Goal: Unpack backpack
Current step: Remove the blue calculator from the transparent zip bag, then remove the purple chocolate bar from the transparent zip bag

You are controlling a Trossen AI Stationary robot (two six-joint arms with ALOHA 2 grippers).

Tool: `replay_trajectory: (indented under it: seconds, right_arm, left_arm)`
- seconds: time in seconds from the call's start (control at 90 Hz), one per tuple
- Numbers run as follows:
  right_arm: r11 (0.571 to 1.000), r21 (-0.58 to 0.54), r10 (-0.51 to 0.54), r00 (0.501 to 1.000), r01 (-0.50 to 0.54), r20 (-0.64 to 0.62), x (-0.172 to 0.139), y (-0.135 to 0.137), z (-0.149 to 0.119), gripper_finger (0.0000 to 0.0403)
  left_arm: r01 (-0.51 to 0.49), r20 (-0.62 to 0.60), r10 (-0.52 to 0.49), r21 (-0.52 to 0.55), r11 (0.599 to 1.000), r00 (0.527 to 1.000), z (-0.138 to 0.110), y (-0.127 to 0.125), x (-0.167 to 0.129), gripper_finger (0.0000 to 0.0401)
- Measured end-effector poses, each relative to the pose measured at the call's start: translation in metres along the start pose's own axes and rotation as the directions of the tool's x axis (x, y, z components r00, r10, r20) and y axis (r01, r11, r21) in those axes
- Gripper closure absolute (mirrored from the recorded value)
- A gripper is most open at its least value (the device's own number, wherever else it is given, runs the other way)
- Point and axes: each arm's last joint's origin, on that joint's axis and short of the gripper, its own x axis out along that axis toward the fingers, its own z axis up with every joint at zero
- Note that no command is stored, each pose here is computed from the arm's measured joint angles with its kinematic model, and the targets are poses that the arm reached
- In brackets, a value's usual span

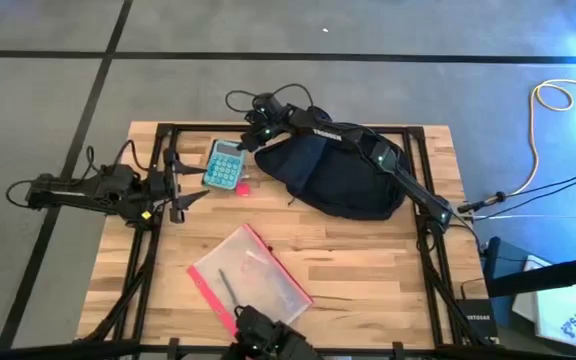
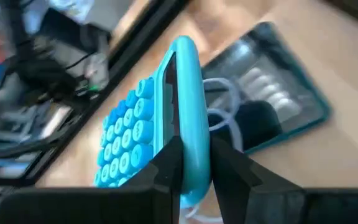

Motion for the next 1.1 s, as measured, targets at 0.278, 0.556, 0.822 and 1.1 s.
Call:
replay_trajectory:
  seconds: [0.278, 0.556, 0.822, 1.1]
  right_arm:
    - [0.994, -0.031, -0.104, 0.993, 0.106, 0.049, 0.012, 0.013, -0.007, 0.0350]
    - [0.985, -0.089, -0.145, 0.987, 0.151, 0.064, 0.019, 0.020, -0.012, 0.0344]
    - [0.967, -0.081, -0.229, 0.966, 0.240, 0.122, 0.018, 0.017, -0.009, 0.0294]
    - [0.882, -0.222, -0.372, 0.903, 0.416, 0.212, 0.023, 0.027, -0.012, 0.0211]
  left_arm:
    - [0.000, 0.002, 0.000, 0.010, 1.000, 1.000, 0.000, 0.000, 0.000, 0.0162]
    - [0.007, 0.002, -0.007, 0.011, 1.000, 1.000, 0.000, 0.000, 0.000, 0.0162]
    - [0.022, -0.009, -0.022, 0.001, 1.000, 1.000, -0.001, -0.001, 0.000, 0.0162]
    - [0.081, 0.001, -0.081, -0.012, 0.997, 0.997, -0.001, -0.003, 0.000, 0.0162]
